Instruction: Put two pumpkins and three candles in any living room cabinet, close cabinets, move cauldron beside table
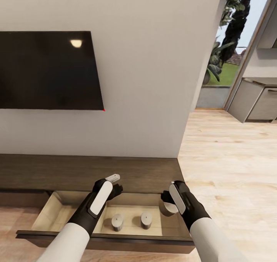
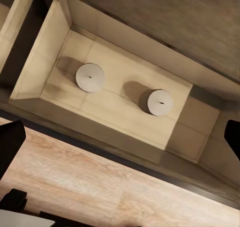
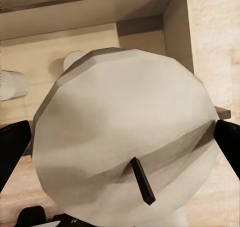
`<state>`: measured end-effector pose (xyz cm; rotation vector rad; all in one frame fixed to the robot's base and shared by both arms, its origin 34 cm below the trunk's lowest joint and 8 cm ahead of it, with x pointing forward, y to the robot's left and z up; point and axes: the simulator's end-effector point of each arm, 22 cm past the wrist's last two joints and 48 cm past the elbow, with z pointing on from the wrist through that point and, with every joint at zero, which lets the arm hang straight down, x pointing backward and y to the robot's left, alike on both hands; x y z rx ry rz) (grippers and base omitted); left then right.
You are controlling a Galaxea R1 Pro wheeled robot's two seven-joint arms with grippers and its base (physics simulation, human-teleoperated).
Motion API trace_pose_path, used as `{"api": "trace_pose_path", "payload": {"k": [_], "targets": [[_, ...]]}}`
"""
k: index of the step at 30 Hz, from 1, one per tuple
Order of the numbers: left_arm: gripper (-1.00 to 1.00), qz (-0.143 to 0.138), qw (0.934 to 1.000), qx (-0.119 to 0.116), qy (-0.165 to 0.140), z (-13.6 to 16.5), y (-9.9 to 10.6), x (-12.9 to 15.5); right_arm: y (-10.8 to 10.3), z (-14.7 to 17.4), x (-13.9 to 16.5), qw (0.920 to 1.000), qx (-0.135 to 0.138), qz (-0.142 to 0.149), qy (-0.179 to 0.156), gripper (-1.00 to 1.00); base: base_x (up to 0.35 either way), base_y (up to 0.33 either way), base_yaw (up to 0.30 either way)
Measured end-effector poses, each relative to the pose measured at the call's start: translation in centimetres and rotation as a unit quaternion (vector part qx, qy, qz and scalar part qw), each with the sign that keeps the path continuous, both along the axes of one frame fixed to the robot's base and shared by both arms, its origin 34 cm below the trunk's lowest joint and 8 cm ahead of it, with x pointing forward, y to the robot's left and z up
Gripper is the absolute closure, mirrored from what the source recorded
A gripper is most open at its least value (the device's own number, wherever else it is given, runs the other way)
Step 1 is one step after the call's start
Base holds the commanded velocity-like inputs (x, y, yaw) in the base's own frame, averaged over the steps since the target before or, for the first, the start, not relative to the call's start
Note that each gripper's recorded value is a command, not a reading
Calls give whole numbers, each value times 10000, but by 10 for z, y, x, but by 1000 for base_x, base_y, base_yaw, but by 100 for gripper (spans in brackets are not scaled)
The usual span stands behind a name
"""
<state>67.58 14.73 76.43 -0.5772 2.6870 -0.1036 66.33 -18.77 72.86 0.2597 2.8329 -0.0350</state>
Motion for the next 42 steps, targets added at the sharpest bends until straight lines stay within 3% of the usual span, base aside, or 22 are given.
{"api": "trace_pose_path", "payload": {"k": [27,42], "targets": [[-100,-12,10000,4,-9,-38,-1,3,3,-37,3,10000,-33,47,-24,100,0,0,0],[-100,-53,10000,-65,-15,-59,-12,3,1,-59,9,9999,-51,1,-153,100,0,0,0]]}}
